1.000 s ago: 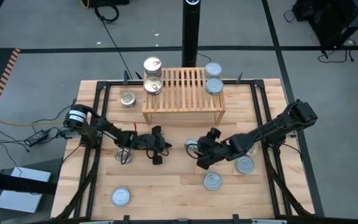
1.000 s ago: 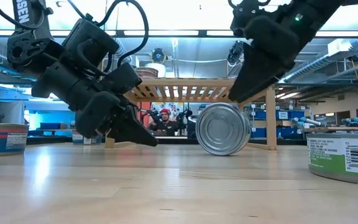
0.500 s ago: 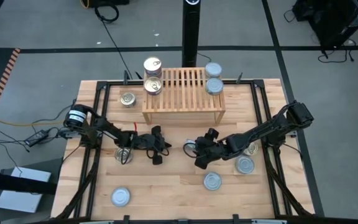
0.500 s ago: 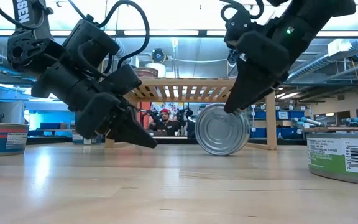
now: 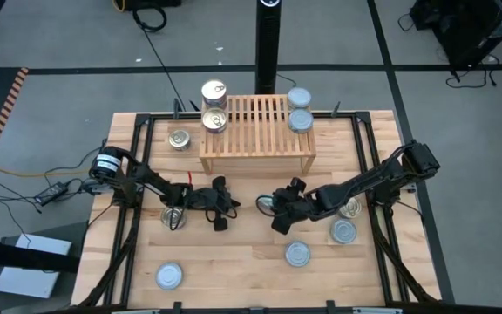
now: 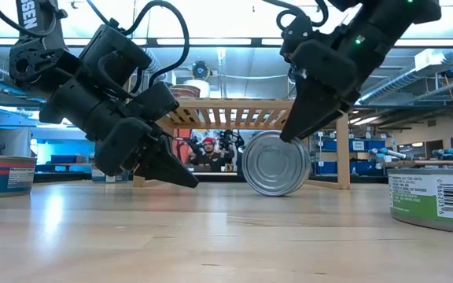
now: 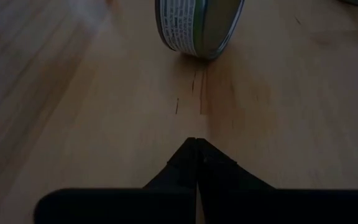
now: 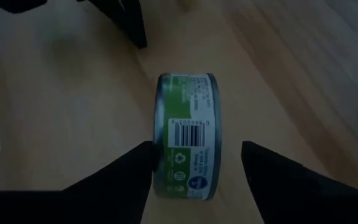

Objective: Stack canned seafood by type on shelf
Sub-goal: Stack the green tuna can on top of the other green tuna can on the shelf

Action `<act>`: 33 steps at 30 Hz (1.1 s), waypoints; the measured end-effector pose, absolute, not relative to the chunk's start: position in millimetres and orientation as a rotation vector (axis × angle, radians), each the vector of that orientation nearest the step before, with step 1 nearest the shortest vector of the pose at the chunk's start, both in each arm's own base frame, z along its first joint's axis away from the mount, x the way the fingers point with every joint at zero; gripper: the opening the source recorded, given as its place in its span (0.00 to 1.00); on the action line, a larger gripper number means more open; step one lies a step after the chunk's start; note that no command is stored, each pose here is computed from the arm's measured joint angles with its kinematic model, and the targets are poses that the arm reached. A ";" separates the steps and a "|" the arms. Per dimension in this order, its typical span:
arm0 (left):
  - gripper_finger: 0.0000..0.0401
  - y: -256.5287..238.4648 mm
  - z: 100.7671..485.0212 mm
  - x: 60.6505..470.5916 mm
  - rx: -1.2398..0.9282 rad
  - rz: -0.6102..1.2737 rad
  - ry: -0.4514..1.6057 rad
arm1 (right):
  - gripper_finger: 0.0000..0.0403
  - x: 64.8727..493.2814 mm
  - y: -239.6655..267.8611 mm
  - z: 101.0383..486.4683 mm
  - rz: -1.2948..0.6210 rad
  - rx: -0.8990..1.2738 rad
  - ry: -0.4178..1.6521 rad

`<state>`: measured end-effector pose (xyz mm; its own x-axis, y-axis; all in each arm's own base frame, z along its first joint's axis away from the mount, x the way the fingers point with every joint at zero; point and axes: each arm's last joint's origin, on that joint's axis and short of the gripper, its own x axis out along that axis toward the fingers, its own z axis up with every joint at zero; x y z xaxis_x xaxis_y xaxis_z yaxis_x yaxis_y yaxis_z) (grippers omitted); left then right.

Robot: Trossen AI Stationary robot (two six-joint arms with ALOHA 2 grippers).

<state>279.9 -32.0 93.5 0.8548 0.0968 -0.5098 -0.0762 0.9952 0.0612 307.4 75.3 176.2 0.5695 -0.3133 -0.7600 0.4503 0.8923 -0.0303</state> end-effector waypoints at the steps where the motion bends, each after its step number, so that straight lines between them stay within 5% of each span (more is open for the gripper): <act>1: 0.02 -32.0 93.5 279.8 0.039 0.091 0.539 | 0.64 307.7 74.8 176.3 -0.452 0.176 0.852; 33: 0.02 -32.0 93.6 279.8 0.039 0.091 0.538 | 0.57 308.1 72.5 166.6 -0.402 0.167 0.786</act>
